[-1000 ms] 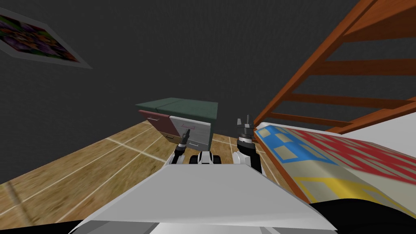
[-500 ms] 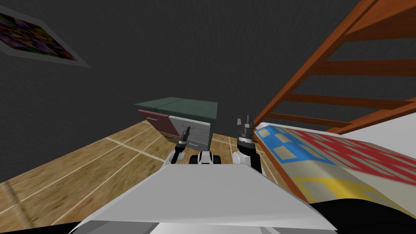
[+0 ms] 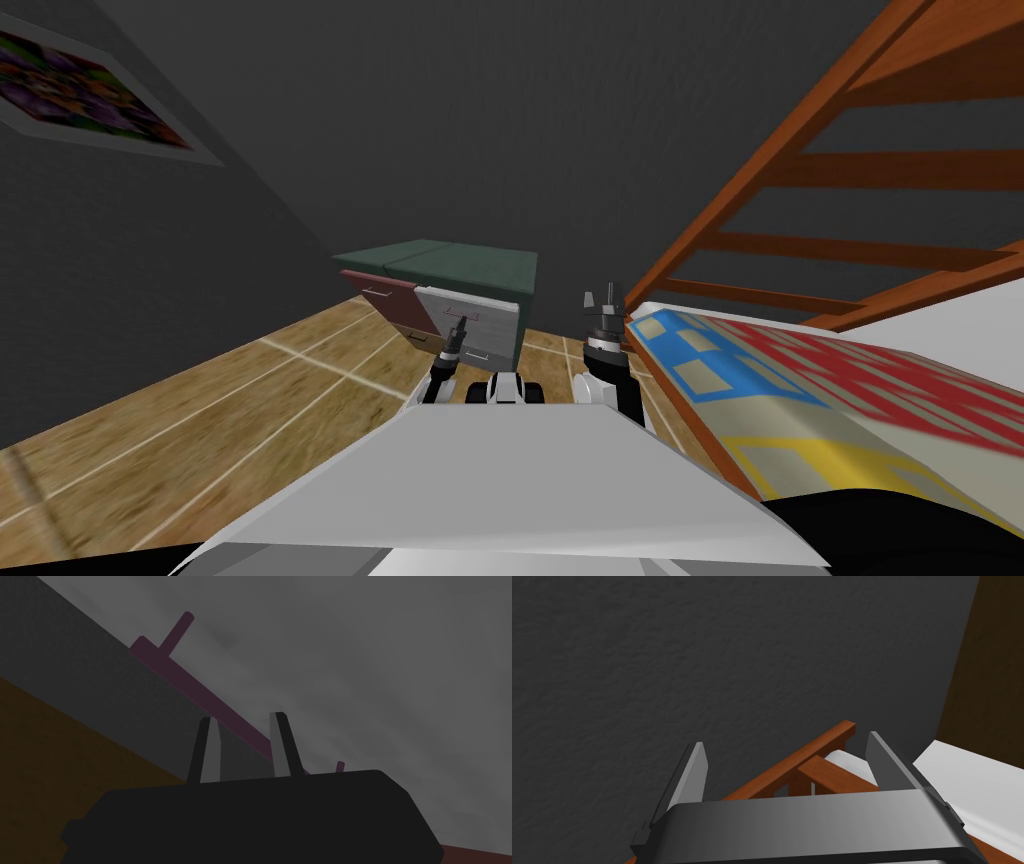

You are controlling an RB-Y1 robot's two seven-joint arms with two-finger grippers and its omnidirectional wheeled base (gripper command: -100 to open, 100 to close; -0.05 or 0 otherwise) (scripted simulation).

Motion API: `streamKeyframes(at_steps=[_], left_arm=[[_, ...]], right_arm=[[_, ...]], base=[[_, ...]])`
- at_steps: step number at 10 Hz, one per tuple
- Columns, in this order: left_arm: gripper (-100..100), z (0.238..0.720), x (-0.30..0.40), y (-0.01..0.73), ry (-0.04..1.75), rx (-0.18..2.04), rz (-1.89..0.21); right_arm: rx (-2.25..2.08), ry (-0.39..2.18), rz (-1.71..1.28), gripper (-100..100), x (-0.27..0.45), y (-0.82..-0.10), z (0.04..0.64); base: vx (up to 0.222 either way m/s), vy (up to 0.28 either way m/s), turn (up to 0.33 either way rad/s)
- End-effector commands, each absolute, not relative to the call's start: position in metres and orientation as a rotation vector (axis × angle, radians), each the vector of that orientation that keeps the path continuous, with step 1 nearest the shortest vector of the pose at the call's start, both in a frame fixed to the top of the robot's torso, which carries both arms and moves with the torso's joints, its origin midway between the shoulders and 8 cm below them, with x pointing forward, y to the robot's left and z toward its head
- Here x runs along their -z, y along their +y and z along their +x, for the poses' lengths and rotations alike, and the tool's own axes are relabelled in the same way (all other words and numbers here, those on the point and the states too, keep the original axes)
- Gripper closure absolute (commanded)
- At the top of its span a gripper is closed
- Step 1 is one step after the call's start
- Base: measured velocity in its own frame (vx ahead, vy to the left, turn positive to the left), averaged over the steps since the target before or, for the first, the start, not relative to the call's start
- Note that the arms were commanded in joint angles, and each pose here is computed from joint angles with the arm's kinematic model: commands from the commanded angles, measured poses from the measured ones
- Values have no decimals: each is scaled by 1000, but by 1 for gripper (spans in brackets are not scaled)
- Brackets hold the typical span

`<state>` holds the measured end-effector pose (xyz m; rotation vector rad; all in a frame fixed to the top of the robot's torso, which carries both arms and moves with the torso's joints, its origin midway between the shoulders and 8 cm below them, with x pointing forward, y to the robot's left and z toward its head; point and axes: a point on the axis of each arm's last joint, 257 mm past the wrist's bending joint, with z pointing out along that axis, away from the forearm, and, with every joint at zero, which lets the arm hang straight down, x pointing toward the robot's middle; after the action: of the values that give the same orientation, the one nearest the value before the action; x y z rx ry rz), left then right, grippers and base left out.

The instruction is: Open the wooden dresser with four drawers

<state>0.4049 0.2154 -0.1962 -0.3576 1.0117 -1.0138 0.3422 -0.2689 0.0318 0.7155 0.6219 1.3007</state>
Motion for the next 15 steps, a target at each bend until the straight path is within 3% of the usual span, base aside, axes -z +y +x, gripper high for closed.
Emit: streamKeyframes(at_steps=[1,4,15], left_arm=[[100,409,192,216,1016,1017,-355],[100,419,182,219,1028,1017,-350],[100,474,195,197,1046,1082,-322]], right_arm=[[-1301,622,716,0,-32,-269,342],[-1301,622,715,0,-32,-269,342],[-1301,622,716,0,-32,-269,342]], base=[[-101,7,21],[-190,10,28],[-82,3,62]])
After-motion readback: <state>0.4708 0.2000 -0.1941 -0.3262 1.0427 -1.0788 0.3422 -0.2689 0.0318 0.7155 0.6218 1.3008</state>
